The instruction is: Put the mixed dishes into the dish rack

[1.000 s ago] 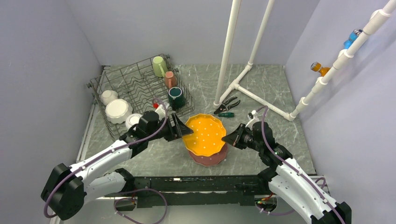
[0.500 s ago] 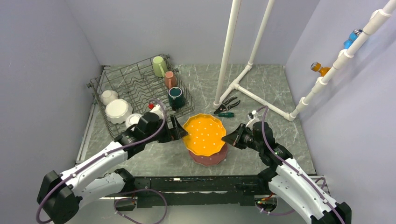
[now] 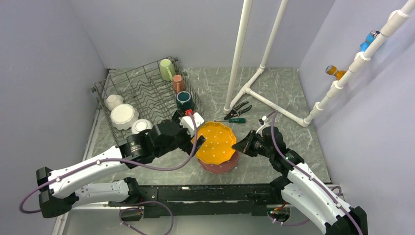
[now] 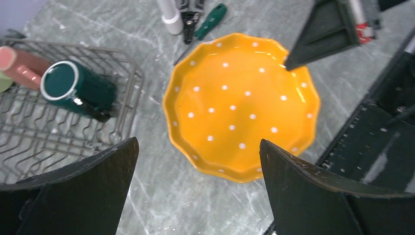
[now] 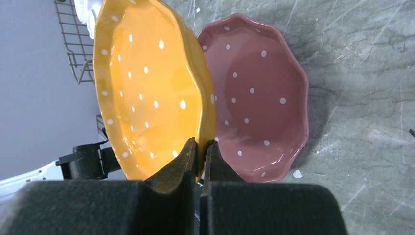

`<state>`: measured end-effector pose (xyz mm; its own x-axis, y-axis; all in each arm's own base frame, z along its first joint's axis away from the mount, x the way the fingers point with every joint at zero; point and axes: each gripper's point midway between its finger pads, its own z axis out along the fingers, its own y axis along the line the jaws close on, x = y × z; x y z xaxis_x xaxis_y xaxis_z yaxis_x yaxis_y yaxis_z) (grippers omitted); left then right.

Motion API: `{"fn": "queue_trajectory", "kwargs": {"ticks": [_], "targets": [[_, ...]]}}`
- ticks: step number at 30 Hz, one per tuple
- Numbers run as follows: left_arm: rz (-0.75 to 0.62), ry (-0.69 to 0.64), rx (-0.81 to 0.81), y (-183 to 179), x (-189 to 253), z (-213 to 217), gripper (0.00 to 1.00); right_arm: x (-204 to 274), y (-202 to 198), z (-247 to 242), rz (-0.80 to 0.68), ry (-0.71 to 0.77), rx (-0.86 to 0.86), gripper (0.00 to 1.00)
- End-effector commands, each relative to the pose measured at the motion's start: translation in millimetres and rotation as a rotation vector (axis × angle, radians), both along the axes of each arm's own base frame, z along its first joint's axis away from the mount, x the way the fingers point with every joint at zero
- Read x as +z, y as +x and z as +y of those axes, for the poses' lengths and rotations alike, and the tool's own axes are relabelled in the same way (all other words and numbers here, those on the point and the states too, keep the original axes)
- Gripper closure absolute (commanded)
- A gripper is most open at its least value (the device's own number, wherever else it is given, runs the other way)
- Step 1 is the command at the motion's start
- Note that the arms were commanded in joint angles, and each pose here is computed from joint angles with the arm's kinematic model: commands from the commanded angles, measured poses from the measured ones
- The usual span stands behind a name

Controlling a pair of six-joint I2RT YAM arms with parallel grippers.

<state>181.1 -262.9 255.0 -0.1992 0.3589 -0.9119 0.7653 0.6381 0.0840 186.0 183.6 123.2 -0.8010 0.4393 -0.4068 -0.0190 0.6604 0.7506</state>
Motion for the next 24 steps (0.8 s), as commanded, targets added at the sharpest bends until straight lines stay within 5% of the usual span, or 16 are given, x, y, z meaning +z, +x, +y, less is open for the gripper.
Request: {"fn": "queue_trajectory", "kwargs": {"ticks": [1, 7, 12, 24], "targets": [[-0.026, 0.03, 0.204, 26, 7, 20, 0.01, 75, 16, 21, -0.194, 0.19, 0.033, 1.0], [0.408, -0.332, 0.419, 25, -12, 21, 0.01, 87, 12, 25, -0.238, 0.233, 0.065, 1.0], [0.633, -0.611, 0.306, 12, -21, 4, 0.01, 96, 9, 29, -0.262, 0.27, 0.095, 1.0], [0.774, -0.74, 0.21, 10, -41, -10, 0.3, 102, 4, 32, -0.276, 0.321, 0.113, 1.0]]}}
